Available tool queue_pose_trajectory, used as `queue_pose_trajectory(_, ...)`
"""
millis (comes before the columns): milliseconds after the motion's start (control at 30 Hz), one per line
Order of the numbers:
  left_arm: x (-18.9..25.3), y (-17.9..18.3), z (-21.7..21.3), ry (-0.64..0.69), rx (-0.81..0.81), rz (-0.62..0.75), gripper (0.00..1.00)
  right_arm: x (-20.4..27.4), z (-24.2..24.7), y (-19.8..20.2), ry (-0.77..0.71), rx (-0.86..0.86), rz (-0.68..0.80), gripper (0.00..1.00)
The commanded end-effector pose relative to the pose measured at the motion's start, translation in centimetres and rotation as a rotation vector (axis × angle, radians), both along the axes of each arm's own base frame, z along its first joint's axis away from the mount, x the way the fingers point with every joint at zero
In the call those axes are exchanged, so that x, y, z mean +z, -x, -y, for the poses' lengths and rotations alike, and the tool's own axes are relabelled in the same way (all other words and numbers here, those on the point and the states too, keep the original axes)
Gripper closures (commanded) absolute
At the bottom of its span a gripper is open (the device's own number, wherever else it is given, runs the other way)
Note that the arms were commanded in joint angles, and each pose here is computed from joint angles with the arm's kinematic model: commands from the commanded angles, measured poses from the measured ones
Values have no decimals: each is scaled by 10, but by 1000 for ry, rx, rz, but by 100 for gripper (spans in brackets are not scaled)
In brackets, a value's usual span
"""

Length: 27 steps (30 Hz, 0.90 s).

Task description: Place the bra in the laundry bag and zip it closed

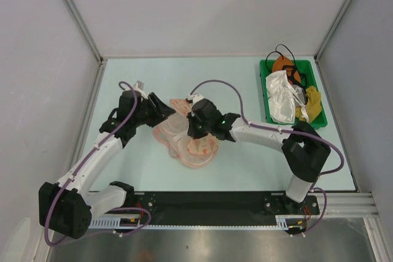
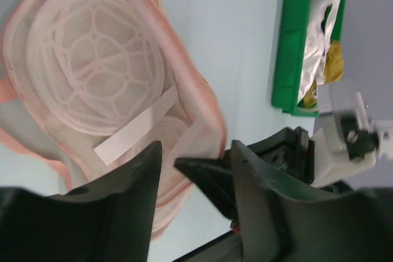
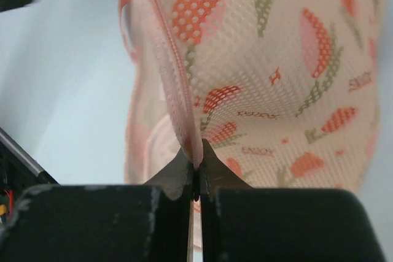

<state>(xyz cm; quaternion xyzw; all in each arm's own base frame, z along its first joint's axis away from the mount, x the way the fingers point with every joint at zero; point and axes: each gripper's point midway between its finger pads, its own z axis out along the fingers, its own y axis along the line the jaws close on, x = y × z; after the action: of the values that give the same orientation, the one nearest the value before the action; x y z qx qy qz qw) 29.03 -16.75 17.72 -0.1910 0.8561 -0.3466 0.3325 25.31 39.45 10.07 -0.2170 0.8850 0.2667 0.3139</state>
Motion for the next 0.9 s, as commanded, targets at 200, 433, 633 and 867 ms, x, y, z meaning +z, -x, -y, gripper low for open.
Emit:
queue_pose_trajectory(200, -8, 8, -10, -68, 13, 23, 38, 38, 137, -99, -84, -164, -84, 92)
queue_pose_trajectory(433, -62, 11, 22, -71, -78, -135, 28, 40, 231, -134, 124, -310, -29, 49)
queue_pose_trajectory(633, -102, 19, 1, -122, 67, -245, 13, 132, 263, -124, 55, -470, 191, 36)
queue_pose_trajectory(867, -153, 16, -11, -126, 139, -432, 11, 180, 398, -120, 63, -954, 409, 8)
